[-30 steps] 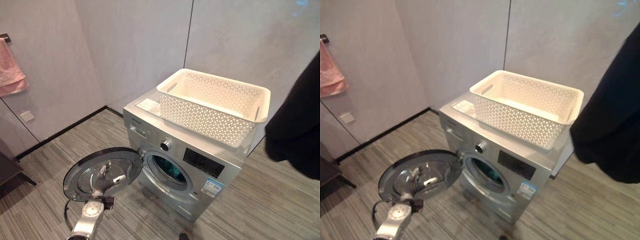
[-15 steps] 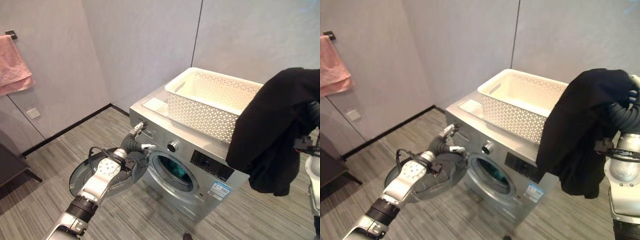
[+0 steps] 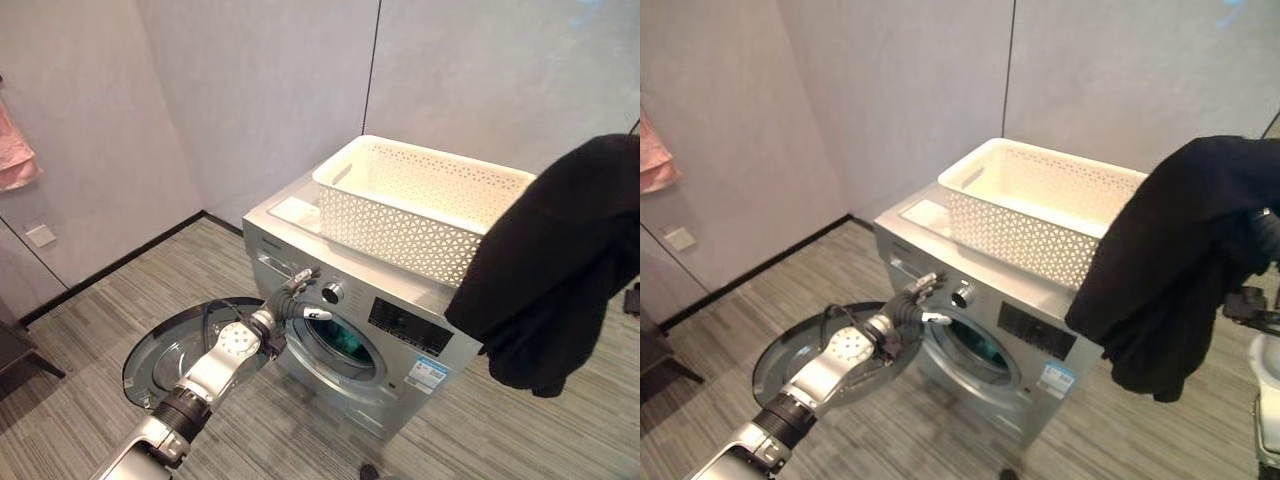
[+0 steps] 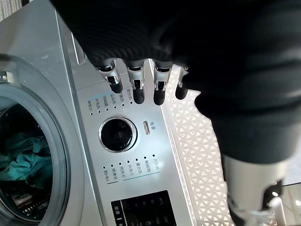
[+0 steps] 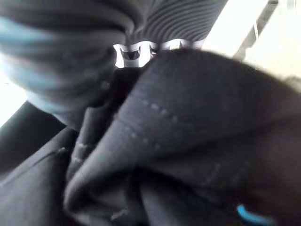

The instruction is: Grab the laundry basket,head to the washer,open it,put in the laundry and shut it.

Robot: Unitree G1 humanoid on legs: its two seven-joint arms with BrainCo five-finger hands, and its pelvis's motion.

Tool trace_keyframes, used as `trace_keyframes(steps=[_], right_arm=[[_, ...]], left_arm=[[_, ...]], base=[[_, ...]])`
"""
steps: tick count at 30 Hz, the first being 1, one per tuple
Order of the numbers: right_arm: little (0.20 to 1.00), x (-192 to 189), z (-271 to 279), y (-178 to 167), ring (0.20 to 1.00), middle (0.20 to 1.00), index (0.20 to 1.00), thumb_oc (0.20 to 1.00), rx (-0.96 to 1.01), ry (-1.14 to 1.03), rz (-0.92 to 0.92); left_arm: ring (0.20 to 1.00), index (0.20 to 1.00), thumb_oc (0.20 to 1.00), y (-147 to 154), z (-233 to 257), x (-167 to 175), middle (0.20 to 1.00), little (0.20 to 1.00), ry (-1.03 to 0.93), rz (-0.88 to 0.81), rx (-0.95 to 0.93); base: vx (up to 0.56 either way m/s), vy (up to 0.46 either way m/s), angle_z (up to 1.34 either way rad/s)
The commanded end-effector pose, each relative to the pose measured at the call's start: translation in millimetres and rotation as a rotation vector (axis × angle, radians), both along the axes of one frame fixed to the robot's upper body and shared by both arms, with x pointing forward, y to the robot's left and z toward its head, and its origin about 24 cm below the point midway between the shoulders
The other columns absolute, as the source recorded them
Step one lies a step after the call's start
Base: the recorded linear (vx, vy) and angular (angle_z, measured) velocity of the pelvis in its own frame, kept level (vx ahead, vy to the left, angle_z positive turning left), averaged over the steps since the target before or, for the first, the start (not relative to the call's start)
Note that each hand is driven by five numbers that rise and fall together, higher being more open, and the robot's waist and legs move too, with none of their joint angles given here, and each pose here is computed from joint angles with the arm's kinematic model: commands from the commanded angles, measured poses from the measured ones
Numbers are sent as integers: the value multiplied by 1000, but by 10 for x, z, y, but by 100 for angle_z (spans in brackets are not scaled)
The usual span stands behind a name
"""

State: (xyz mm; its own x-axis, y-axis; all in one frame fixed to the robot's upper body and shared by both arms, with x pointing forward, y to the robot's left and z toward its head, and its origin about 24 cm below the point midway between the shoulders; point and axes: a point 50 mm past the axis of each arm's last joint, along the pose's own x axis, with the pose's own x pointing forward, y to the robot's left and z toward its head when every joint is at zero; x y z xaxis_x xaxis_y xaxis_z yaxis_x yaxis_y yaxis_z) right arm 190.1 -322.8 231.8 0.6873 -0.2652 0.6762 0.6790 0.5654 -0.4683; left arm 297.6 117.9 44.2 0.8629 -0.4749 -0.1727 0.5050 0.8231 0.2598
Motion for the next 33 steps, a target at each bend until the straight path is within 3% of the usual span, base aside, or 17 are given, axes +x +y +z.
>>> trace_keyframes(steps=[1, 6, 16, 24, 33], right_arm=[[200, -225, 366, -47, 200, 200, 200, 200, -134, -161, -87], [200, -262, 156, -11, 200, 200, 200, 200, -89, -77, -51], [200, 3, -271, 511, 200, 200, 200, 200, 13, 143, 333], [200, 45, -807, 860, 200, 200, 200, 200, 195, 400, 626], [200, 148, -1354, 1403, 200, 200, 200, 200, 395, 661, 935]], left_arm=[[1000, 1000, 1000, 162, 279, 155, 1000, 1000, -136, 35, 34], [1000, 1000, 1000, 450, 204, 60, 1000, 1000, -136, 150, 20], [1000, 1000, 1000, 913, -27, -296, 1000, 1000, -100, 346, -25], [1000, 1000, 1000, 918, -112, -407, 1000, 1000, -67, 335, -36], [1000, 1000, 1000, 698, -281, -555, 1000, 1000, 13, 240, -57]], base=[[-18, 34, -12], [-32, 69, -49], [-62, 73, -52], [-53, 7, -8], [-48, -29, 25]])
